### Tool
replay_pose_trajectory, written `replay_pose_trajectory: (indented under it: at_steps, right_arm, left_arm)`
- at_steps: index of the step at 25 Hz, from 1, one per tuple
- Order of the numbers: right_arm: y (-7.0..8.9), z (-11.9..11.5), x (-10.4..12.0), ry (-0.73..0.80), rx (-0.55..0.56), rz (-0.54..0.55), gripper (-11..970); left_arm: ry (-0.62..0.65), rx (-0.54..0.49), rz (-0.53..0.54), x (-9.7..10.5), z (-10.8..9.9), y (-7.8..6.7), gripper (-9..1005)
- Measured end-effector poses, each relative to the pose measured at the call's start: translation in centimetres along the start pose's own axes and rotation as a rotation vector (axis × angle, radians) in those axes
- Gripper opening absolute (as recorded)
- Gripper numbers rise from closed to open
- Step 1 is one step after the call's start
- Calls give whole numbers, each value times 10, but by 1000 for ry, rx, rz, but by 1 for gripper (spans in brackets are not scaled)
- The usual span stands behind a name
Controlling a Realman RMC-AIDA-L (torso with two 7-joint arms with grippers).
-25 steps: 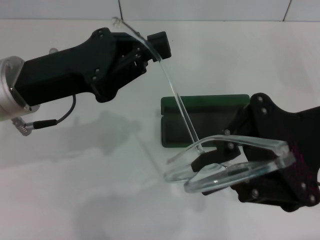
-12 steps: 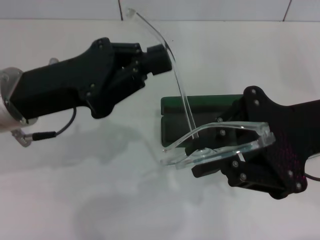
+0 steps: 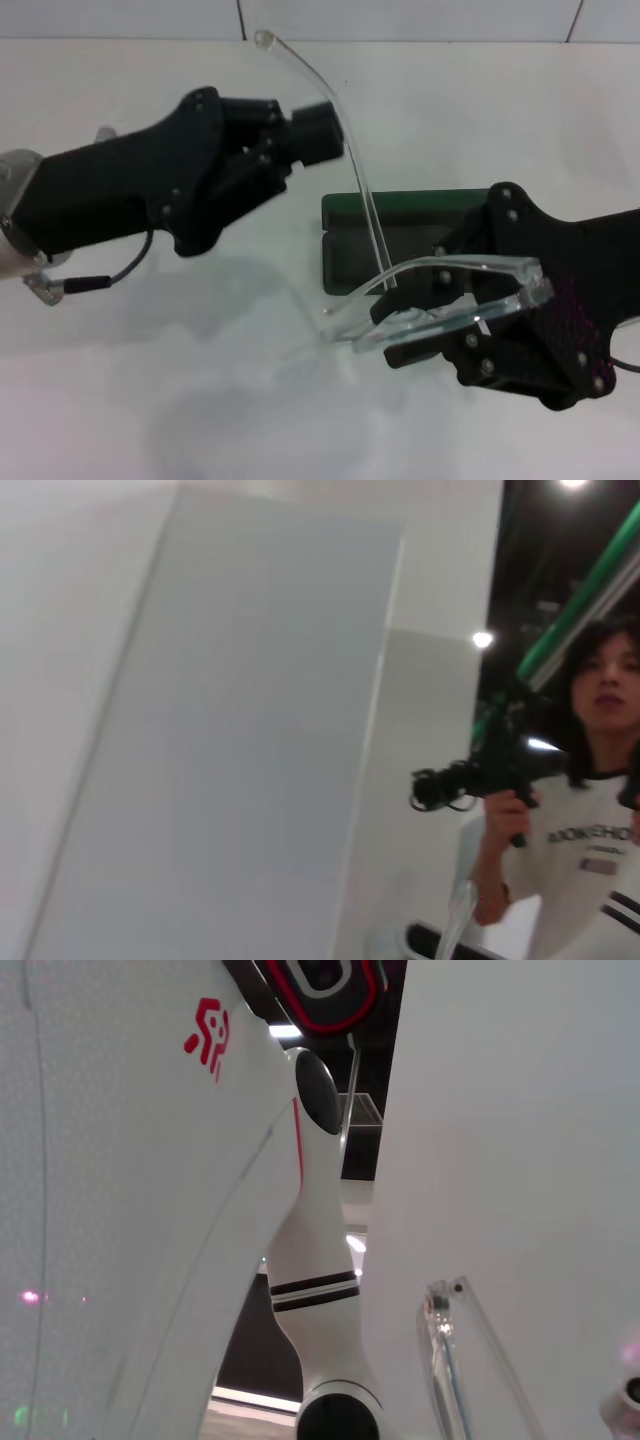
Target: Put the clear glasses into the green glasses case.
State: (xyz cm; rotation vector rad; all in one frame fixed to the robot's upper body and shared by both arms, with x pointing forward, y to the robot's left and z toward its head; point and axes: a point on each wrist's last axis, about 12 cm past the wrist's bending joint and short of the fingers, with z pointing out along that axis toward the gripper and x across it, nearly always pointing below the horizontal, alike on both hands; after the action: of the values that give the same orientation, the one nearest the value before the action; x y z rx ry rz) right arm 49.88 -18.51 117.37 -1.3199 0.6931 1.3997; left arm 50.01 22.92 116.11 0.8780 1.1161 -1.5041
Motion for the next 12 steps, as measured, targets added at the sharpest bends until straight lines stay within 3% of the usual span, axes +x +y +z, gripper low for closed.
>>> replay_pose_trajectory:
  at_steps: [6,12]
  right_arm:
    - [2,3,2,-1,-21,12,120]
    - [2,4,3,0,-16,16,120]
  left_arm:
    - [-22,-79,2,0,-4,10,59]
    - [-15,-33,3,-2,6,12,59]
